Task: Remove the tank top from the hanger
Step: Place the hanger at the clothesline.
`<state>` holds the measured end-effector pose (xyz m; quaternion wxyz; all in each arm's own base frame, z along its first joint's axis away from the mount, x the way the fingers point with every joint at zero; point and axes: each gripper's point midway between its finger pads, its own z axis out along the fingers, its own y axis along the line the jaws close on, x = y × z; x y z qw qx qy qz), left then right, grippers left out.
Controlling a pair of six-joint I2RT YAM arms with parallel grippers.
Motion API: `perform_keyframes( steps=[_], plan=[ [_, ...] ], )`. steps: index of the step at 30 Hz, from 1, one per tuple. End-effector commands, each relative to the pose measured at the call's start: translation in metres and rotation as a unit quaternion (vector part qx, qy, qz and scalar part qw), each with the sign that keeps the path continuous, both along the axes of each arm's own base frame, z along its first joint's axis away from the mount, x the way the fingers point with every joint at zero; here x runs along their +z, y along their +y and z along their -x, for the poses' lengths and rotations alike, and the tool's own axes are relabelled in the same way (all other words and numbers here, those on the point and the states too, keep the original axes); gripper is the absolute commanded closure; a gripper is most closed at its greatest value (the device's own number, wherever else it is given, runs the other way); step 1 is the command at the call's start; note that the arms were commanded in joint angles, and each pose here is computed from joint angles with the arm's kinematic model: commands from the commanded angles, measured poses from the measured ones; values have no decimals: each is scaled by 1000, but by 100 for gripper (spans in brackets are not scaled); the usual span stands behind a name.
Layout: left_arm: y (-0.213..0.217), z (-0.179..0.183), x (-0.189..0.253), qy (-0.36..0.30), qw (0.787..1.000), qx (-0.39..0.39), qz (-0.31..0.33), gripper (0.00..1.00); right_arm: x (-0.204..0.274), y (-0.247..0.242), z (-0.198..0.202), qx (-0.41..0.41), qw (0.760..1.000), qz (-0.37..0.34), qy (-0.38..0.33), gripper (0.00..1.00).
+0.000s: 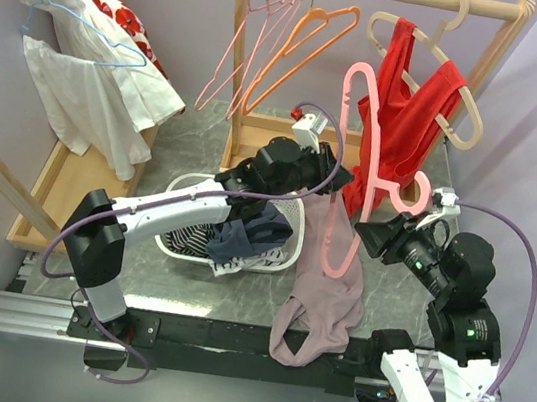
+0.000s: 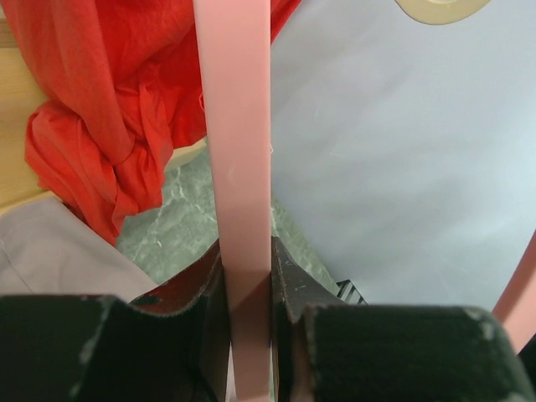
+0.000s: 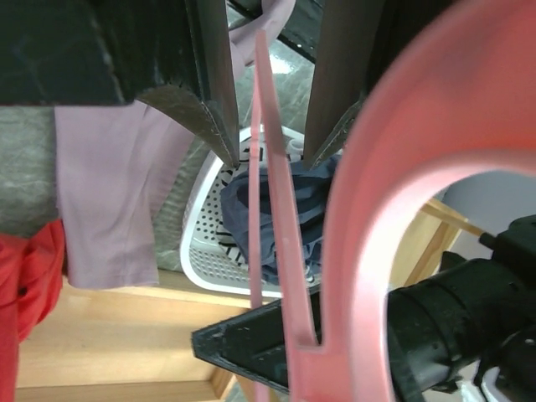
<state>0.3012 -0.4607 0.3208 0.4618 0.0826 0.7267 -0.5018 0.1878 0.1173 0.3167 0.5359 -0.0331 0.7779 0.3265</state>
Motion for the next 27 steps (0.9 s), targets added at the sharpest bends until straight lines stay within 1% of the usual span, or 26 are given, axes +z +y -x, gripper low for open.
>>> perform_keyframes(
  steps=[1, 4, 5, 6, 8, 9, 12, 13, 16, 19, 22, 24, 27],
  plan=[
    [-6, 5, 40, -23, 998, -17, 53, 77, 11, 8, 1, 25, 999, -14, -30, 56],
    [-9, 5, 40, -22, 998, -24, 55, 76, 7, 9, 0, 27, 999, -17, -26, 56],
    [-11, 6, 39, -20, 998, -26, 56, 76, 5, 9, -1, 25, 999, -16, -22, 58],
    [-11, 7, 41, -22, 998, -28, 56, 75, 5, 8, -1, 23, 999, -14, -23, 68],
    [-12, 8, 40, -21, 998, -33, 56, 74, 7, 5, -2, 14, 1000, -8, -26, 79],
    [-12, 9, 36, -20, 998, -34, 53, 73, 10, 2, -3, 5, 1000, -4, -31, 87],
    [-13, 14, 31, -17, 997, -49, 52, 66, 22, -6, -7, -19, 998, 2, -54, 93],
    [-14, 16, 27, -16, 997, -54, 50, 61, 31, -8, -7, -25, 998, 4, -65, 93],
    [-15, 22, 17, -12, 997, -69, 43, 53, 44, -11, -12, -36, 996, 8, -79, 93],
    [-13, 25, 11, -11, 997, -73, 34, 53, 52, -12, -16, -37, 996, 7, -85, 90],
    [-14, 28, 5, -9, 996, -83, 26, 54, 59, -5, -13, -17, 996, 2, -93, 91],
    [-17, 28, 3, -7, 996, -87, 24, 55, 55, -2, -14, -7, 997, 4, -81, 90],
    [-23, 30, 2, -1, 994, -104, 26, 59, 55, -1, -14, -5, 997, 4, -81, 89]
  ],
)
